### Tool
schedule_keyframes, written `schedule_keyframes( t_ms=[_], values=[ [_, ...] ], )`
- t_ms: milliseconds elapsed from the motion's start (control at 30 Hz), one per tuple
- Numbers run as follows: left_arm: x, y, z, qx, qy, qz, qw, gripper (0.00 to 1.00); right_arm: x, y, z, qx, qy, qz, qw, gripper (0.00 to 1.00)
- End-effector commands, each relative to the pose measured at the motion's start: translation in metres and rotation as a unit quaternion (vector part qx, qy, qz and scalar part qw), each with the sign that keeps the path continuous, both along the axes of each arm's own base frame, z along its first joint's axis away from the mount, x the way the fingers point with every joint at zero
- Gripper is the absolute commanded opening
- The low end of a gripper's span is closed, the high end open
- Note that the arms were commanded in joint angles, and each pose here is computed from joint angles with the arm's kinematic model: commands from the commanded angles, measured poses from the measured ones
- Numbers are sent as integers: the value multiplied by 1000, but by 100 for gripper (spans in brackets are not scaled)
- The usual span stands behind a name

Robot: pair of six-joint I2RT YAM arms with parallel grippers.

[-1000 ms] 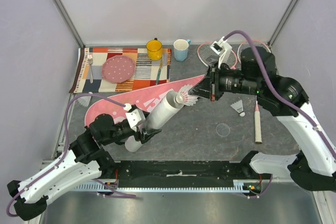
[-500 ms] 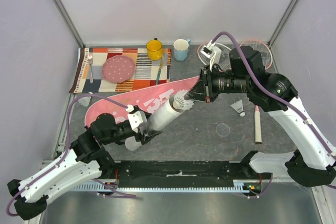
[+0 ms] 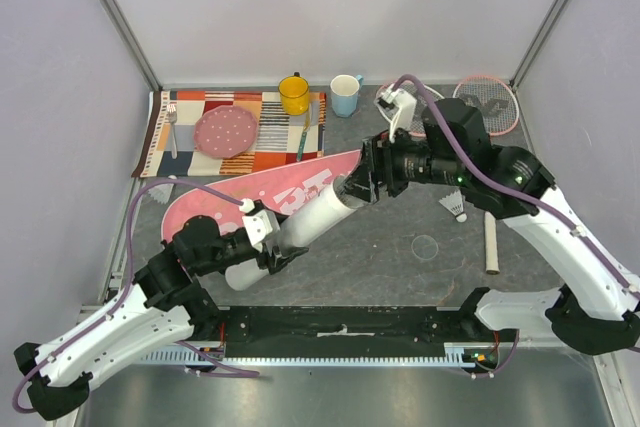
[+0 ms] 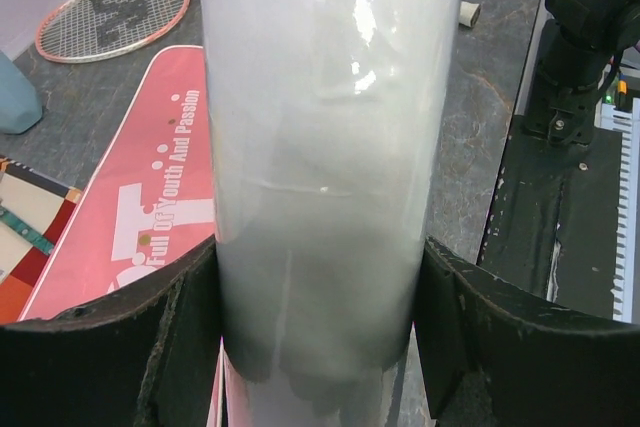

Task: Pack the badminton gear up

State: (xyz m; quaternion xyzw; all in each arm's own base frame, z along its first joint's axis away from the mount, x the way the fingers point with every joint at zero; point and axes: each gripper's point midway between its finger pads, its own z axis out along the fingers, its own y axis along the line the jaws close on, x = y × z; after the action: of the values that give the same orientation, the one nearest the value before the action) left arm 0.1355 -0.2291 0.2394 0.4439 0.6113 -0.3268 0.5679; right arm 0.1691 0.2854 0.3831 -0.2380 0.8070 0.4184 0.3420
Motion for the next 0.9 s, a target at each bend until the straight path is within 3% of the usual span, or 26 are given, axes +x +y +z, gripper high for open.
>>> schedule_keyframes(
  t_ms=[0, 67, 200, 267, 333, 433, 467, 567, 667, 700, 733, 867],
  values=[
    [1, -3, 27, -41, -35, -5, 999, 19, 37, -81, 47, -6, -113, -206, 972, 85],
    [0, -4, 25, -43, -28, -4, 999, 19, 47, -113, 51, -20, -128, -284, 950, 95],
    [2, -4, 23, -43, -25, -1, 999, 19, 54, -162, 24, -65, -118, -400, 906, 98],
    [2, -4, 24, -42, -25, 0, 999, 19, 67, -196, 7, -111, -116, -494, 854, 98],
    [2, -4, 25, -46, -26, -1, 999, 19, 80, -224, -43, -214, -96, -545, 805, 97],
    [0, -4, 29, -53, -29, -4, 998, 19, 106, -257, -110, -300, -22, -577, 760, 98],
    [-1, -4, 30, -55, -28, -4, 998, 19, 119, -246, -126, -277, 4, -559, 781, 98],
    [-3, -3, 32, -60, -28, -7, 998, 19, 139, -251, -172, -275, 63, -549, 787, 98],
    [-6, -1, 34, -67, -30, -9, 997, 19, 154, -262, -204, -299, 114, -581, 748, 97],
    [-7, -1, 35, -69, -30, -12, 997, 19, 162, -267, -220, -318, 133, -603, 719, 98],
    [-8, -1, 35, -70, -31, -14, 997, 19, 163, -270, -227, -334, 145, -609, 705, 97],
    [-11, -2, 37, -71, -33, -22, 997, 19, 172, -263, -266, -358, 198, -609, 680, 93]
  ],
)
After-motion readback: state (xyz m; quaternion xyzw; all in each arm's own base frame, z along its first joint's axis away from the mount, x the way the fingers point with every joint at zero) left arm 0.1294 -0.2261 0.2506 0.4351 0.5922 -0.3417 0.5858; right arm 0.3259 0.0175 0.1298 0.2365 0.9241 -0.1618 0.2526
